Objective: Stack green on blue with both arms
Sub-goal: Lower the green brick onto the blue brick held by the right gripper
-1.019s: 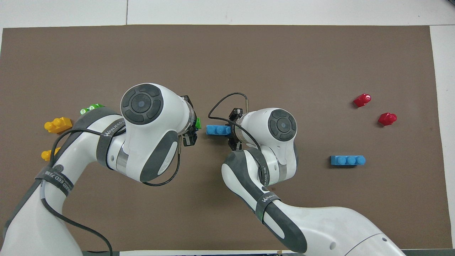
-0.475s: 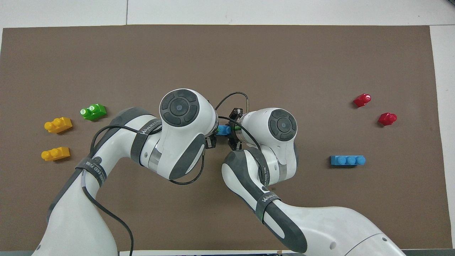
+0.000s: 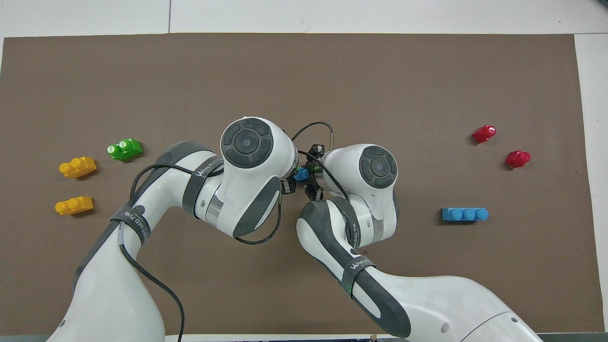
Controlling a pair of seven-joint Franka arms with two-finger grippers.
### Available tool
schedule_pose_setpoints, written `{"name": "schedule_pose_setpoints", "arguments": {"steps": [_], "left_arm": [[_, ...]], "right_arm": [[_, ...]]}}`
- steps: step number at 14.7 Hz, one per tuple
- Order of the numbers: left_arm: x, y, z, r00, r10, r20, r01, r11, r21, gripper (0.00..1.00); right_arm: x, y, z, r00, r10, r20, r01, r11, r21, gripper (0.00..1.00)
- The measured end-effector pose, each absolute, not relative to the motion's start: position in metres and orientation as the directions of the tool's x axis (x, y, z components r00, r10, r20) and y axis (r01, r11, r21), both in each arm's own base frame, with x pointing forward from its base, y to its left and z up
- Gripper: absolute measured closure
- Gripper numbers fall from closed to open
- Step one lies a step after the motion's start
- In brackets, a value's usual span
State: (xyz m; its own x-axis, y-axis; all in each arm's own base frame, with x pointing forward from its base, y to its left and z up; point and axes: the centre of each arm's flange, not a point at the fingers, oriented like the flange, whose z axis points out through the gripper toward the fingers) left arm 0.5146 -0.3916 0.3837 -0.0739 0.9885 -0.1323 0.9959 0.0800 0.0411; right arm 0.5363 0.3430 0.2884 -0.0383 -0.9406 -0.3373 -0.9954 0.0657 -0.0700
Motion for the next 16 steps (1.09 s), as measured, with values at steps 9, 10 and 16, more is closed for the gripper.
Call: {"name": "schedule_pose_setpoints", "arguments": {"steps": [9,10,16], "left_arm": [[0.511,-0.395,0.377,-0.035,0.991,-0.128,0.998,0.041,0.041,0.66],[0.509,-0.397,0.377,-0.015,0.992,-0.127,0.999,0.02,0.044,0.66],[0.502,-0.399,0.365,0.036,0.992,-0.119,0.998,-0.031,0.046,0.66]], "right_arm": [[0.537,0.342,0.288,-0.041,-0.94,-0.338,-0.995,0.068,-0.069,0.66],[0.537,0.342,0.288,-0.041,-0.94,-0.338,-0.995,0.068,-0.069,0.66],[0.536,0.342,0.288,-0.034,-0.941,-0.337,-0.996,0.061,-0.071,0.66]]}}
